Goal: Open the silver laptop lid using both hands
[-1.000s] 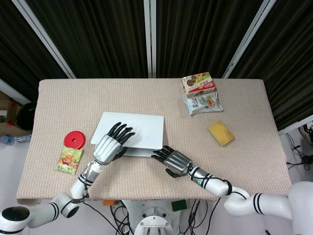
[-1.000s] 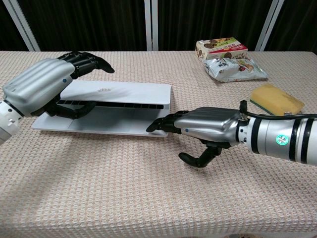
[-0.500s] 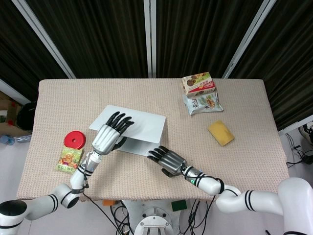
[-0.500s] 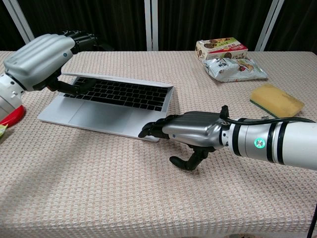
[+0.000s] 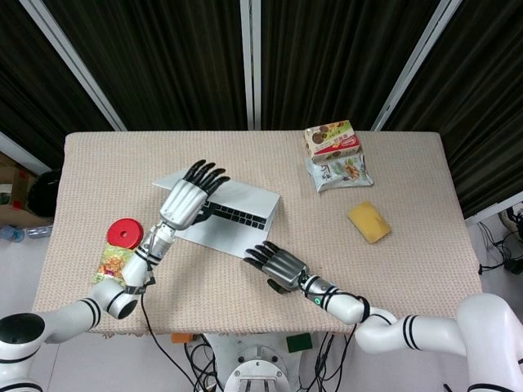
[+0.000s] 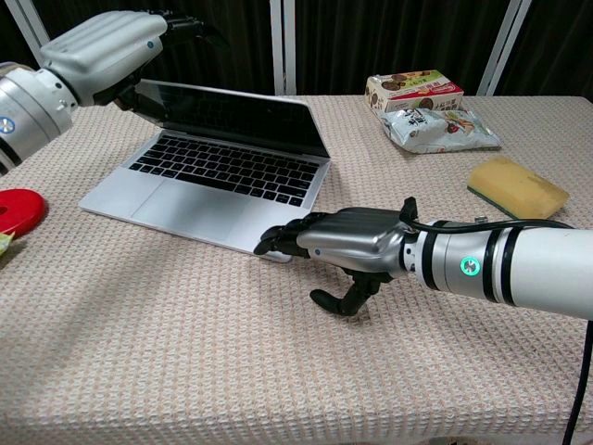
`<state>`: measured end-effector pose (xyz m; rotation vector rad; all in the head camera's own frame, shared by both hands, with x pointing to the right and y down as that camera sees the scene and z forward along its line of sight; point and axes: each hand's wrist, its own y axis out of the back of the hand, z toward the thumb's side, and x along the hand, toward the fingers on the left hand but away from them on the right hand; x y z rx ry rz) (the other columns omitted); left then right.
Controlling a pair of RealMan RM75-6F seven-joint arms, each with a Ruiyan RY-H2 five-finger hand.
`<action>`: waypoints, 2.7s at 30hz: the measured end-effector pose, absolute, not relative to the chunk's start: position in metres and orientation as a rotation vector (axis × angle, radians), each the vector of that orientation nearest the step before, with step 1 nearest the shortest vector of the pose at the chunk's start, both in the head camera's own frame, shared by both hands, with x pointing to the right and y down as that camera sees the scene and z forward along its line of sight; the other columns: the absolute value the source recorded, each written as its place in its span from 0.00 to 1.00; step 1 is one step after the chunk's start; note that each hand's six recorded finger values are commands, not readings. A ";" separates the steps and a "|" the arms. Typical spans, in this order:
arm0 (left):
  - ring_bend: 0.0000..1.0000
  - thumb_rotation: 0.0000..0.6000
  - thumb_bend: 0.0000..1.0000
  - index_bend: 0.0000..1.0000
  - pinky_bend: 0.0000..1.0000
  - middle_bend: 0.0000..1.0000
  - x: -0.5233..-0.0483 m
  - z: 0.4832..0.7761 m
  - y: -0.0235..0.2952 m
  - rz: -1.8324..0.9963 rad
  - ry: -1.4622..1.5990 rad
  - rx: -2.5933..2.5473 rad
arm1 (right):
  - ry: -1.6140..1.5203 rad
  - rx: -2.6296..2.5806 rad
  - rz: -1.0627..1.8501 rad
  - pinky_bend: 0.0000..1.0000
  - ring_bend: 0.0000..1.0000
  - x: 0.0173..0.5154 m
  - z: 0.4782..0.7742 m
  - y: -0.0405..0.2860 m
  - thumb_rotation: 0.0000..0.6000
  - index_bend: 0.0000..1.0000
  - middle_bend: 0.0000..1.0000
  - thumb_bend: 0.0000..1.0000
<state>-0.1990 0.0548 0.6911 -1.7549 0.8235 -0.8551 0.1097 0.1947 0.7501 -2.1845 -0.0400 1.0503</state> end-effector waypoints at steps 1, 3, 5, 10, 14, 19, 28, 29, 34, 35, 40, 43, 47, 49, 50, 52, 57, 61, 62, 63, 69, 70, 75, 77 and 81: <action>0.09 1.00 0.55 0.22 0.10 0.17 -0.198 0.691 0.049 -0.861 0.817 -1.752 | -0.041 -2.184 1.051 0.00 0.00 0.109 0.750 0.194 1.00 0.00 0.02 0.59; 0.09 1.00 0.55 0.22 0.10 0.17 -0.195 0.691 0.040 -0.872 0.807 -1.747 | -0.043 -2.183 1.052 0.00 0.00 0.109 0.750 0.194 1.00 0.00 0.02 0.59; 0.09 1.00 0.55 0.21 0.10 0.17 -0.192 0.690 0.030 -0.884 0.795 -1.741 | -0.045 -2.183 1.053 0.00 0.00 0.108 0.750 0.193 1.00 0.00 0.02 0.59; 0.09 1.00 0.54 0.21 0.10 0.17 -0.184 0.689 0.005 -0.915 0.738 -1.704 | -0.068 -2.185 1.053 0.00 0.00 0.107 0.749 0.189 1.00 0.00 0.02 0.59; 0.09 1.00 0.53 0.21 0.10 0.17 -0.182 0.688 -0.010 -0.942 0.719 -1.683 | -0.089 -2.190 1.056 0.00 0.00 0.108 0.747 0.184 1.00 0.00 0.02 0.59; 0.09 1.00 0.48 0.21 0.10 0.17 -0.186 0.688 -0.025 -0.984 0.731 -1.672 | -0.106 -2.197 1.063 0.00 0.00 0.110 0.747 0.181 1.00 0.00 0.01 0.59; 0.09 1.00 0.43 0.20 0.10 0.17 -0.190 0.697 -0.052 -1.084 0.814 -1.726 | -0.101 -2.204 1.071 0.00 0.00 0.111 0.750 0.181 1.00 0.00 0.01 0.60; 0.09 1.00 0.42 0.20 0.10 0.17 -0.191 0.698 -0.055 -1.095 0.815 -1.724 | -0.098 -2.204 1.072 0.00 0.00 0.111 0.751 0.181 1.00 0.00 0.01 0.60; 0.09 1.00 0.41 0.20 0.10 0.17 -0.196 0.704 -0.073 -1.168 0.843 -1.714 | -0.096 -2.199 1.079 0.00 0.00 0.112 0.751 0.180 1.00 0.00 0.01 0.60; 0.09 1.00 0.40 0.20 0.10 0.17 -0.197 0.705 -0.076 -1.181 0.852 -1.714 | -0.097 -2.198 1.082 0.00 0.00 0.113 0.752 0.180 1.00 0.00 0.01 0.60; 0.09 1.00 0.39 0.20 0.10 0.17 -0.201 0.705 -0.094 -1.238 0.896 -1.702 | -0.098 -2.197 1.088 0.00 0.00 0.114 0.752 0.179 1.00 0.00 0.01 0.60; 0.09 1.00 0.39 0.19 0.10 0.17 -0.206 0.705 -0.102 -1.277 0.907 -1.684 | -0.098 -2.197 1.087 0.00 0.00 0.114 0.752 0.179 1.00 0.00 0.01 0.60; 0.09 1.00 0.39 0.19 0.10 0.17 -0.214 0.706 -0.112 -1.328 0.944 -1.671 | -0.103 -2.196 1.084 0.00 0.00 0.114 0.751 0.178 1.00 0.00 0.01 0.60; 0.09 1.00 0.39 0.19 0.10 0.17 -0.216 0.706 -0.116 -1.350 0.953 -1.663 | -0.105 -2.196 1.086 0.00 0.00 0.114 0.751 0.178 1.00 0.00 0.01 0.60; 0.09 1.00 0.39 0.19 0.10 0.17 -0.217 0.706 -0.117 -1.357 0.955 -1.661 | -0.106 -2.195 1.087 0.00 0.00 0.114 0.751 0.178 1.00 0.00 0.01 0.60; 0.09 1.00 0.39 0.19 0.10 0.17 -0.217 0.707 -0.119 -1.365 0.955 -1.660 | -0.107 -2.195 1.088 0.00 0.00 0.115 0.751 0.178 1.00 0.00 0.01 0.60; 0.09 1.00 0.39 0.19 0.10 0.17 -0.217 0.706 -0.119 -1.366 0.956 -1.657 | -0.114 -2.195 1.083 0.00 0.00 0.114 0.750 0.178 1.00 0.00 0.01 0.60; 0.09 1.00 0.39 0.19 0.10 0.17 -0.218 0.704 -0.113 -1.337 0.958 -1.666 | -0.138 -2.190 1.071 0.00 0.00 0.114 0.746 0.177 1.00 0.00 0.01 0.52; 0.09 1.00 0.39 0.19 0.10 0.17 -0.219 0.703 -0.111 -1.325 0.956 -1.668 | -0.151 -2.186 1.063 0.00 0.00 0.115 0.744 0.176 1.00 0.00 0.01 0.49; 0.09 1.00 0.39 0.19 0.10 0.17 -0.219 0.702 -0.108 -1.312 0.950 -1.668 | -0.163 -2.183 1.055 0.00 0.00 0.115 0.742 0.176 1.00 0.00 0.01 0.49; 0.09 1.00 0.39 0.19 0.10 0.17 -0.229 0.690 -0.081 -1.205 0.880 -1.638 | -0.255 -2.171 1.007 0.00 0.00 0.124 0.724 0.170 1.00 0.00 0.01 0.46; 0.09 1.00 0.39 0.19 0.10 0.18 -0.234 0.686 -0.074 -1.186 0.873 -1.632 | -0.268 -2.168 1.003 0.00 0.00 0.127 0.721 0.169 1.00 0.00 0.01 0.45; 0.09 1.00 0.39 0.19 0.10 0.18 -0.256 0.672 -0.042 -1.148 0.866 -1.625 | -0.340 -2.140 0.994 0.00 0.00 0.148 0.703 0.163 1.00 0.00 0.01 0.39; 0.09 1.00 0.39 0.19 0.10 0.18 -0.269 0.667 -0.026 -1.154 0.871 -1.631 | -0.368 -2.113 1.000 0.00 0.00 0.163 0.693 0.161 1.00 0.00 0.02 0.39; 0.09 1.00 0.37 0.19 0.10 0.19 -0.303 0.656 0.008 -1.203 0.895 -1.634 | -0.445 -2.042 1.030 0.00 0.00 0.200 0.671 0.155 1.00 0.00 0.05 0.39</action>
